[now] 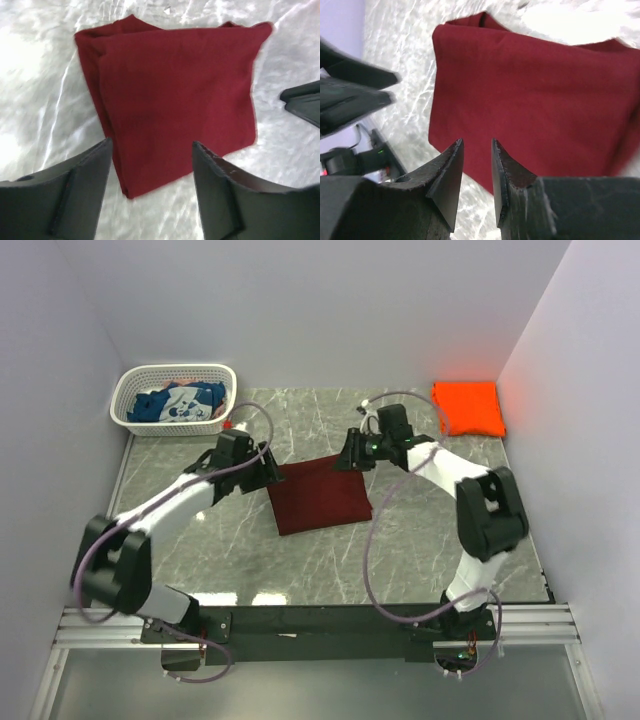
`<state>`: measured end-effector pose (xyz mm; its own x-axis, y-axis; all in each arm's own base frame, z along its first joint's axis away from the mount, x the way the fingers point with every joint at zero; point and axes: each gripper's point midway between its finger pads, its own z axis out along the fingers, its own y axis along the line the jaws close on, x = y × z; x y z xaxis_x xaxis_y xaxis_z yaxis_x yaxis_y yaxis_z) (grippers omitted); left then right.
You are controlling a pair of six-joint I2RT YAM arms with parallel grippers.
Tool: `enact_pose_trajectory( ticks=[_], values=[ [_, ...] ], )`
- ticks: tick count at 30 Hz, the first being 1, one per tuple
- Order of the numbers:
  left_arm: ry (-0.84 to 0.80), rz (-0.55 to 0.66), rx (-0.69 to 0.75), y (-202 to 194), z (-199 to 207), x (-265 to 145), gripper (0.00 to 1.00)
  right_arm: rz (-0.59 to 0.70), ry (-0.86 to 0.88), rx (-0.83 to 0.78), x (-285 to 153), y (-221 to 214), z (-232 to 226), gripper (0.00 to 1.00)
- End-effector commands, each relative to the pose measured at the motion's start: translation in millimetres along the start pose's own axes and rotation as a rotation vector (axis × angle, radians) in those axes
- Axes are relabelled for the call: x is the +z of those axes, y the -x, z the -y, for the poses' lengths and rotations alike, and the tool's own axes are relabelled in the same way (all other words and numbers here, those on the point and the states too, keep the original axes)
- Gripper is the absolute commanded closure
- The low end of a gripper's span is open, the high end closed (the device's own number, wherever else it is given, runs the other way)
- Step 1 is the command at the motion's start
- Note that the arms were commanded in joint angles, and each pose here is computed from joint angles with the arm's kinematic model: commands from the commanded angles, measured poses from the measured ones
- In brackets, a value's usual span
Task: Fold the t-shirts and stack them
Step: Fold the tshirt
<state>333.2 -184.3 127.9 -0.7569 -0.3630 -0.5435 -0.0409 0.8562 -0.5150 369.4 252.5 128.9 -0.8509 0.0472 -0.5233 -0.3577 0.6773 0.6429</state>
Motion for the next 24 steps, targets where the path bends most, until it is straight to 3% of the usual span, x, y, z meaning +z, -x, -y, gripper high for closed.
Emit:
enact_pose_trajectory(
  ticks=[1, 6, 14, 18, 24],
  values=[
    [-0.106, 0.014, 0.035, 22, 27, 36, 0.36, -0.001, 0.195, 0.001, 24, 19, -18, 0.64],
    [-0.072, -0.012, -0.010, 43, 14, 82, 0.39, -0.001, 0.163, 0.134, 63, 40, 32, 0.64],
    [0.058, -0.128, -0.146, 27, -56, 142, 0.39, 0.071, 0.153, 0.414, 85, 55, 110, 0.65],
    [0.074, -0.134, -0.162, 29, -68, 144, 0.37, 0.089, 0.168, 0.461, 75, 56, 117, 0.65],
    [0.007, -0.071, -0.124, 69, -33, 112, 0.26, 0.156, 0.202, 0.391, 35, 77, 77, 0.65]
  ],
)
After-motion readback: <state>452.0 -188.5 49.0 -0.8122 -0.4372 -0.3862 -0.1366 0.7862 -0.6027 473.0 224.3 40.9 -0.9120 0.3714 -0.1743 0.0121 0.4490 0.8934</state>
